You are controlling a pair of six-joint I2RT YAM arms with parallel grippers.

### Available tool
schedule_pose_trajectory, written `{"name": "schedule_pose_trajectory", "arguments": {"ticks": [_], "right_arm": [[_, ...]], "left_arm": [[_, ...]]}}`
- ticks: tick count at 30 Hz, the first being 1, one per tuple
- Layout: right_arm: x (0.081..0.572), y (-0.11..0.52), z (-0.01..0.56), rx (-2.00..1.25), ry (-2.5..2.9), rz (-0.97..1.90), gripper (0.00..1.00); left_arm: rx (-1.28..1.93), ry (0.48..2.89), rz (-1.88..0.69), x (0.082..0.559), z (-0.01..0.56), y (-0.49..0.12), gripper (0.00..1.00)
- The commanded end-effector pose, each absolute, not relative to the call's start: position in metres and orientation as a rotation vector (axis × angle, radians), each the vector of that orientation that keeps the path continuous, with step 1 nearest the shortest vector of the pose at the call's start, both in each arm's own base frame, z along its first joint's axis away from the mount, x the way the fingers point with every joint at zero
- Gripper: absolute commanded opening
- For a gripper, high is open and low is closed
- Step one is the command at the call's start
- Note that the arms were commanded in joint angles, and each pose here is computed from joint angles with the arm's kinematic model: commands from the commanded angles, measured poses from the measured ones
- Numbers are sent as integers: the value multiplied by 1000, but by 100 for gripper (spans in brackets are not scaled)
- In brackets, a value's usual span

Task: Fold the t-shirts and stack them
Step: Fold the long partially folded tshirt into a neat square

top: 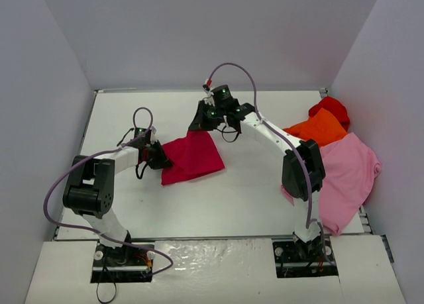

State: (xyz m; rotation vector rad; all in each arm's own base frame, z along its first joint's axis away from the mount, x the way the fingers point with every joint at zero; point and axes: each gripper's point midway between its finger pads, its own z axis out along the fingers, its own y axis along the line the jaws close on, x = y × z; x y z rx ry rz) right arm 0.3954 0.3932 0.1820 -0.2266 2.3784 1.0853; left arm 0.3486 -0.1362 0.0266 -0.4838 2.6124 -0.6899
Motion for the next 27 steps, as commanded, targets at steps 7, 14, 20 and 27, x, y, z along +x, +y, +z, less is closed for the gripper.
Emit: {"name": "schedule_pose_trajectory", "arguments": {"ticks": [7, 14, 20, 27], "right_arm": [[362, 485, 234, -415, 2256, 1331, 0], [335, 513, 231, -491, 2258, 1373, 0], [331, 510, 198, -501, 2351, 1280, 9], [384, 460, 177, -408, 2314, 735, 69]], "left_arm": [[-447, 2570, -683, 359, 34, -135, 0], [-443, 2566, -678, 361, 33, -134, 0], [-433, 2555, -688, 364, 37, -136, 0], [-421, 2557, -699, 363, 38, -137, 0]]}}
